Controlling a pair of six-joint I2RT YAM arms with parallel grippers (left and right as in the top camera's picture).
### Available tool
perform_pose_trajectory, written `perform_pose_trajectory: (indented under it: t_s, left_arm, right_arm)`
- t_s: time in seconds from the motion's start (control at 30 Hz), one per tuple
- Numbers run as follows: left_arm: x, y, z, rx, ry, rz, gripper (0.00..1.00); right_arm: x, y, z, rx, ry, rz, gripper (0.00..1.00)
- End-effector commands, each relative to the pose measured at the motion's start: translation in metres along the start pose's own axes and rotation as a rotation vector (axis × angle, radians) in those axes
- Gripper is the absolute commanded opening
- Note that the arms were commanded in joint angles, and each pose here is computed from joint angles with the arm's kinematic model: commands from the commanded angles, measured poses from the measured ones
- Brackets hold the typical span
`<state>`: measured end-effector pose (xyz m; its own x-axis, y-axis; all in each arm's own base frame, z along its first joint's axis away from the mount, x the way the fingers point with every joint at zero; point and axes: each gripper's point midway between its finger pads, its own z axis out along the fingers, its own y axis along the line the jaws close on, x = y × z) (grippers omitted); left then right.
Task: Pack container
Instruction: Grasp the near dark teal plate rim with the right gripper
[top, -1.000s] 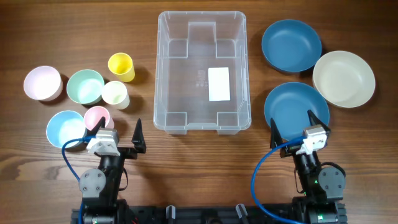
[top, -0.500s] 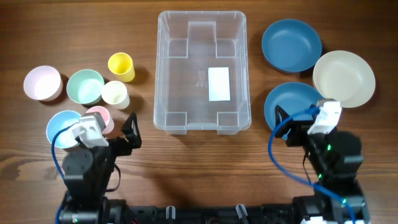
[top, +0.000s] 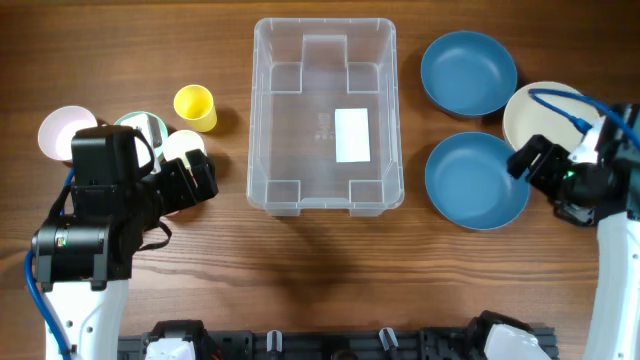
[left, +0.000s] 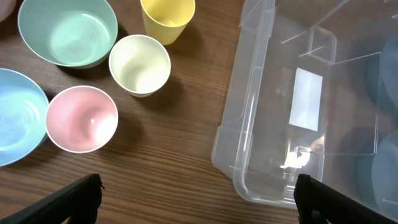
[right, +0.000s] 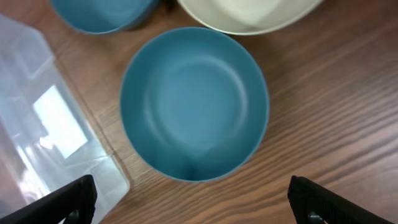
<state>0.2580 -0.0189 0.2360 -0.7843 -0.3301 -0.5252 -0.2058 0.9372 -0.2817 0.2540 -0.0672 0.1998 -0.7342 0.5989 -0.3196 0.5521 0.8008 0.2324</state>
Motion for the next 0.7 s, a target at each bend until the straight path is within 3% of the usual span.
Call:
perform_pose_trajectory:
  t_s: [0.0, 0.3, 0.53, 0.67]
  left_arm:
    - [-0.009, -0.004, -0.004, 0.014, -0.023, -0.004, 1.0]
    - [-0.032, -0.009, 0.014, -0.003, 0.022, -0.01, 1.0]
    - [-0.032, -0.009, 0.014, -0.003, 0.022, -0.01, 1.0]
    - [-0.031, -0.009, 0.014, -0.003, 0.023, -0.01, 1.0]
  right_arm:
    - [-0.011, -0.02, 0.011, 0.064, 0.031, 0.085, 1.0]
    - [0.009, -0.055, 0.106, 0.194, 0.292, 0.082, 1.0]
    - [0.025, -0.07, 0.174, 0.192, 0.298, 0.078, 0.98]
    - [0.029, -0.07, 0.19, 0.169, 0.273, 0.079, 0.75]
